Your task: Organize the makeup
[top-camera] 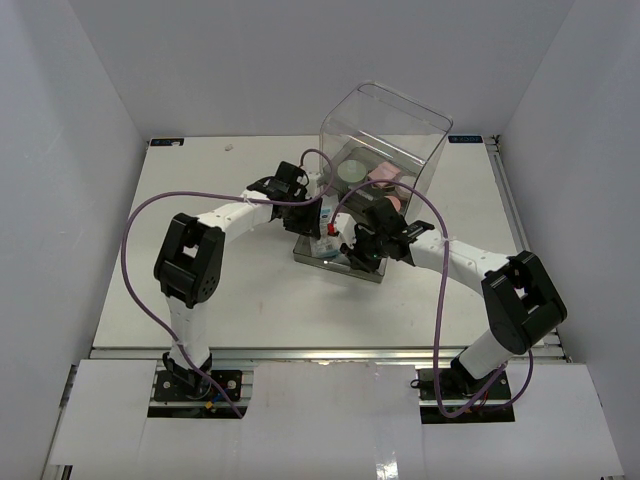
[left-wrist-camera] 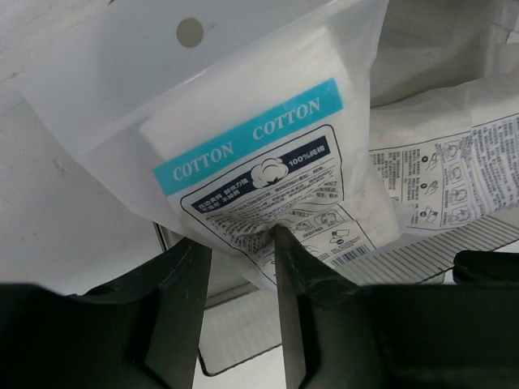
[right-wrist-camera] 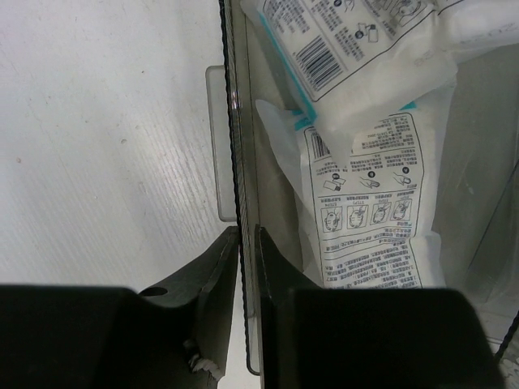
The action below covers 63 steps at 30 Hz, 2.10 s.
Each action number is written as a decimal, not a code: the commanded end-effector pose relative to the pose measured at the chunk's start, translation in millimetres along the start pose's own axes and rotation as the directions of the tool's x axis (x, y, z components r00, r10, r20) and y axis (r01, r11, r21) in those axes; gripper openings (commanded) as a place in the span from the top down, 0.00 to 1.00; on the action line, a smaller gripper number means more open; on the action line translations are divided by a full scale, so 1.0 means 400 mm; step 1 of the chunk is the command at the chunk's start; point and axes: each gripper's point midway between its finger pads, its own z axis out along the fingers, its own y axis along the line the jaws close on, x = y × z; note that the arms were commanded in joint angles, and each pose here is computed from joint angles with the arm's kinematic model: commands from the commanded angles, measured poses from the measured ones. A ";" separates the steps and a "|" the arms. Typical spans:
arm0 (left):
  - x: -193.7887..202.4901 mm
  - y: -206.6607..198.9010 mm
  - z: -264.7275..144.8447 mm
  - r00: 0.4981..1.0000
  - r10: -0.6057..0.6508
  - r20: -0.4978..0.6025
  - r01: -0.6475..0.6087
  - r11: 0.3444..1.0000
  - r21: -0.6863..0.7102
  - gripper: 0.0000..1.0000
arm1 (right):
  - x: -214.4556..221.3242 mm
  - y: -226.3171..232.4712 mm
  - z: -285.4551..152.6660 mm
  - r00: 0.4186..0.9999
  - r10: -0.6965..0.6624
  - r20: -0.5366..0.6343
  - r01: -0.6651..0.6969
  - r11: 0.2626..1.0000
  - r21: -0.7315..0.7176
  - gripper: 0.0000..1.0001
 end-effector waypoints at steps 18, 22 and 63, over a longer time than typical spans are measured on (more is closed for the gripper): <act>-0.139 -0.072 -0.146 0.981 0.057 0.185 -0.059 0.998 0.007 0.02 | -0.055 0.005 -0.031 0.995 -0.025 0.095 0.026 1.000 -0.007 0.76; -0.135 -0.086 -0.133 0.981 0.033 0.192 -0.043 0.998 0.045 0.04 | -0.055 0.002 -0.036 0.994 -0.022 0.103 0.023 1.000 -0.006 0.76; -0.007 -0.062 0.024 0.977 0.203 -0.066 -0.202 0.979 0.023 0.05 | -0.056 -0.002 -0.048 0.992 -0.014 0.123 0.016 1.000 -0.014 0.77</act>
